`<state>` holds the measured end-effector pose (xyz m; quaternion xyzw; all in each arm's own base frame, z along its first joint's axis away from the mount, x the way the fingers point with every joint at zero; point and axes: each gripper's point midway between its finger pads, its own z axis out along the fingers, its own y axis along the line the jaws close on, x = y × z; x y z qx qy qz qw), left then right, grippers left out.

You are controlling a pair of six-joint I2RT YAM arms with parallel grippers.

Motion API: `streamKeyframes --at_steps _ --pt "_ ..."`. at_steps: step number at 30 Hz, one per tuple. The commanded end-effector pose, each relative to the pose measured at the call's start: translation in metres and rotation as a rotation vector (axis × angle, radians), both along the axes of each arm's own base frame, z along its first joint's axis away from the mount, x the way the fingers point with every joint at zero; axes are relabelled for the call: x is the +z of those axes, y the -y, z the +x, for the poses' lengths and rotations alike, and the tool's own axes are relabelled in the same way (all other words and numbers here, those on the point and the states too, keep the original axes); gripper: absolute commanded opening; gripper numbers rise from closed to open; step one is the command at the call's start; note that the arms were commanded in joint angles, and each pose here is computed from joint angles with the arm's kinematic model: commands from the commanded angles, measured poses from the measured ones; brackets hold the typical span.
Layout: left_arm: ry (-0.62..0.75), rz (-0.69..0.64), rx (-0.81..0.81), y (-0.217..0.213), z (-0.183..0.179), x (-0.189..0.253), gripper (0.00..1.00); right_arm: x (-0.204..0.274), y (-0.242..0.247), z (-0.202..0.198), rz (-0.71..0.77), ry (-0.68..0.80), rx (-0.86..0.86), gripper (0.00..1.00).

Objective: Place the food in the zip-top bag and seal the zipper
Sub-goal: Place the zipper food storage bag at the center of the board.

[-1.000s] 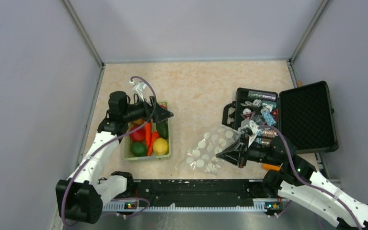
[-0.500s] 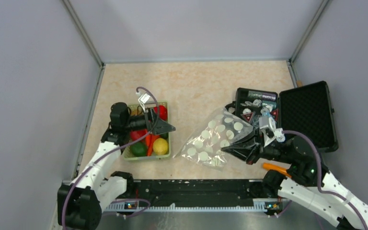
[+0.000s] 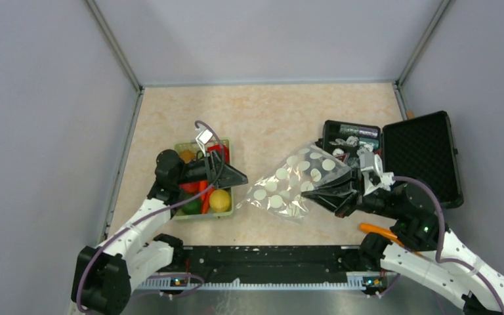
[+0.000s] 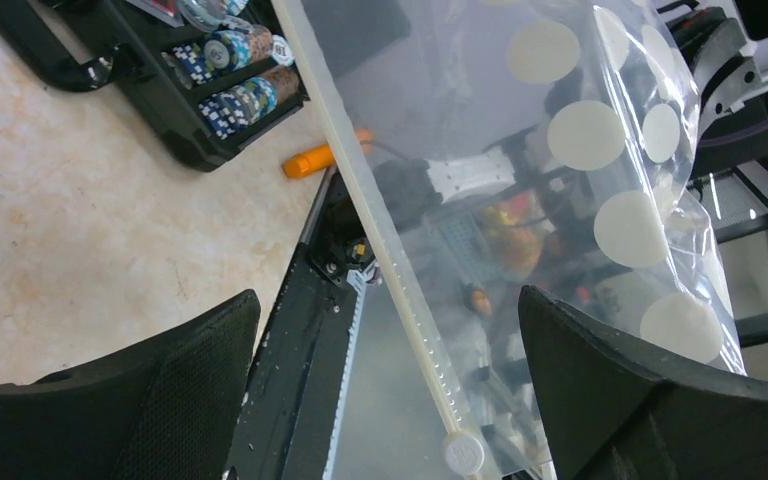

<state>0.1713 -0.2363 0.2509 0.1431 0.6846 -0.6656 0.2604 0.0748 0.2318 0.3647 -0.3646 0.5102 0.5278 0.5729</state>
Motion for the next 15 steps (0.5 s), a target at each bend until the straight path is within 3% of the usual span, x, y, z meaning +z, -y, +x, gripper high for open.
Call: streamKeyframes --at_steps 1,11,15 --pt "0.09 -0.091 -0.045 0.005 -0.007 0.035 0.99 0.034 0.003 -0.007 0.101 0.096 0.022 0.0" --pt "0.058 -0.101 -0.082 0.01 -0.01 0.038 0.99 0.041 0.004 -0.011 0.117 0.129 0.038 0.0" --pt "0.022 -0.13 -0.12 0.013 -0.014 0.047 0.99 0.039 0.0 -0.015 0.083 0.211 0.075 0.0"
